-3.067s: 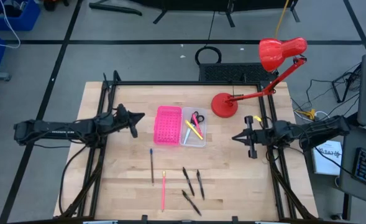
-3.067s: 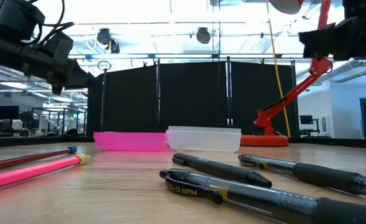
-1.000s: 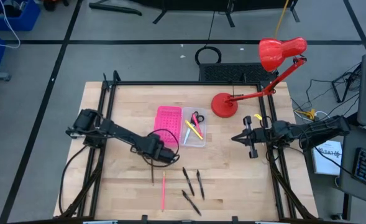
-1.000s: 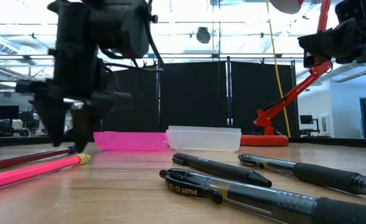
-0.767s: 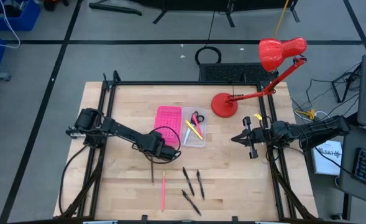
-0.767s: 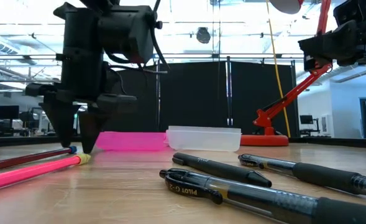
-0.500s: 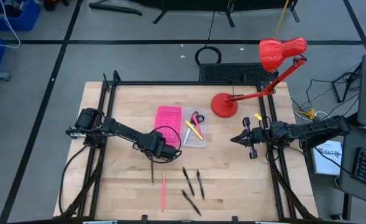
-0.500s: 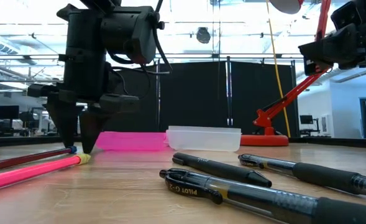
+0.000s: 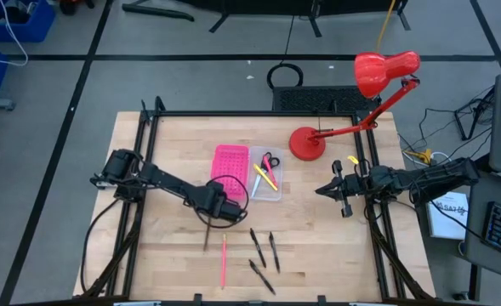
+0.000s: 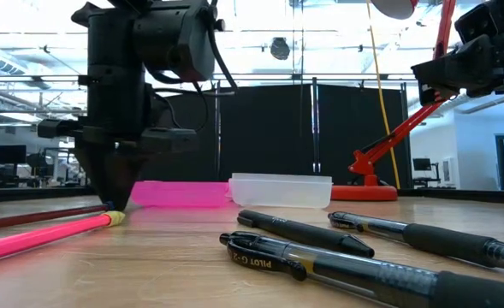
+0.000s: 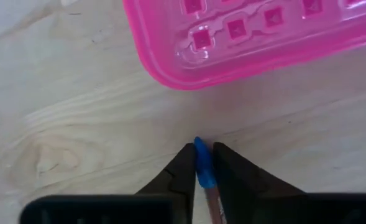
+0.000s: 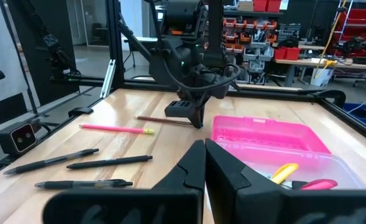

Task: Pick & place school supplies into a supply box
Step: Put the brown supply into the pink supply box

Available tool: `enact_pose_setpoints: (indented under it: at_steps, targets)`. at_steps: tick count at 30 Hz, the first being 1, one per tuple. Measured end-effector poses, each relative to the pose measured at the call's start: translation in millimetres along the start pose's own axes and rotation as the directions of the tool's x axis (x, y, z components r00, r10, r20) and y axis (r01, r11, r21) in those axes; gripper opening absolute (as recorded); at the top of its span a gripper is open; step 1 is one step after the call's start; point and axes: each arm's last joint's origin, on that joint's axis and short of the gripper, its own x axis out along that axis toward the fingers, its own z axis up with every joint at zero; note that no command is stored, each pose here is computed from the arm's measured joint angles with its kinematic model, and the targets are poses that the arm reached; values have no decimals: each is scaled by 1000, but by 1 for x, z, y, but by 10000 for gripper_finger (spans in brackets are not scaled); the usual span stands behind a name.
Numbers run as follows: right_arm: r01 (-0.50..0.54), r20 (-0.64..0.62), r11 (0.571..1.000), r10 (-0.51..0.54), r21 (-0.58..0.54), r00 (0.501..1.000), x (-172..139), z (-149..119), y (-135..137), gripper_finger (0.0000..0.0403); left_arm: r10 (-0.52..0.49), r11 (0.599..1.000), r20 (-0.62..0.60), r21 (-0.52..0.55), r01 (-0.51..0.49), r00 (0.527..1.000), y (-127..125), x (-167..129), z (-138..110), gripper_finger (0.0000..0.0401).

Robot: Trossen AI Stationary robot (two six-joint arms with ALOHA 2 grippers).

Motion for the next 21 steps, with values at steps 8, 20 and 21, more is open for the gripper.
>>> enact_pose_setpoints:
  at_steps: [8, 20, 21]
  targets:
    - [0, 0, 1000, 0, -6, 1000, 0, 0, 0, 0, 4, 999, 39, 43, -5, 999, 0, -1, -8, 26]
    - [0, 0, 1000, 0, -21, 1000, 0, 0, 0, 0, -112, 977, -11, 183, 112, 994, -21, -25, -15, 22]
    - [0, 0, 1000, 0, -20, 1000, 0, 0, 0, 0, -126, 972, -7, 200, 125, 992, -23, -30, -14, 22]
